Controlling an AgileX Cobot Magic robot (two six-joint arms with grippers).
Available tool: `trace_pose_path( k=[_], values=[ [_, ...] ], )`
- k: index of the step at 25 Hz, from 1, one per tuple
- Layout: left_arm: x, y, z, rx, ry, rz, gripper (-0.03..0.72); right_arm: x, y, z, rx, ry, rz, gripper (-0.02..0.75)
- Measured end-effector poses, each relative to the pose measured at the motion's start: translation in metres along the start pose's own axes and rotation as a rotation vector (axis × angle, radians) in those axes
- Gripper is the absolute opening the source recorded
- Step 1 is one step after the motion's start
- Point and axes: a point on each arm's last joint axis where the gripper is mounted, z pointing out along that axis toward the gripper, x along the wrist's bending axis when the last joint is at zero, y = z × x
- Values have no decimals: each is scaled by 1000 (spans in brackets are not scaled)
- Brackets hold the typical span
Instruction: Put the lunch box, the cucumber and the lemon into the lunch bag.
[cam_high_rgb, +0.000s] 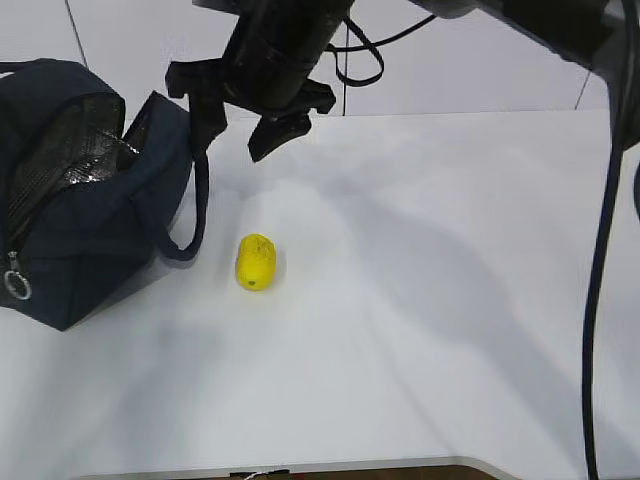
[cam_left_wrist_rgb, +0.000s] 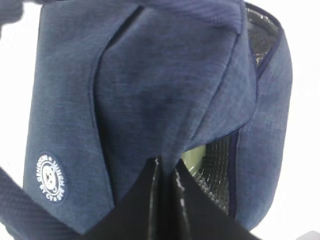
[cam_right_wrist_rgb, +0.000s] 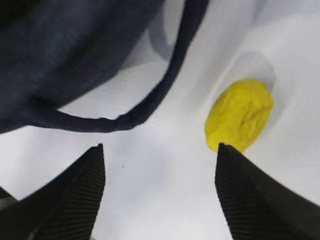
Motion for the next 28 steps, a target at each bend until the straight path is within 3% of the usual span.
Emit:
trace_pose_path(
  k=[7, 28],
  values=[
    [0, 0, 0, 1, 1, -1, -10, 13, -22, 22, 109, -20, -5, 546],
    [1, 0, 0, 4, 6, 2, -10, -21, -38, 82, 212, -213, 110, 546]
  ],
)
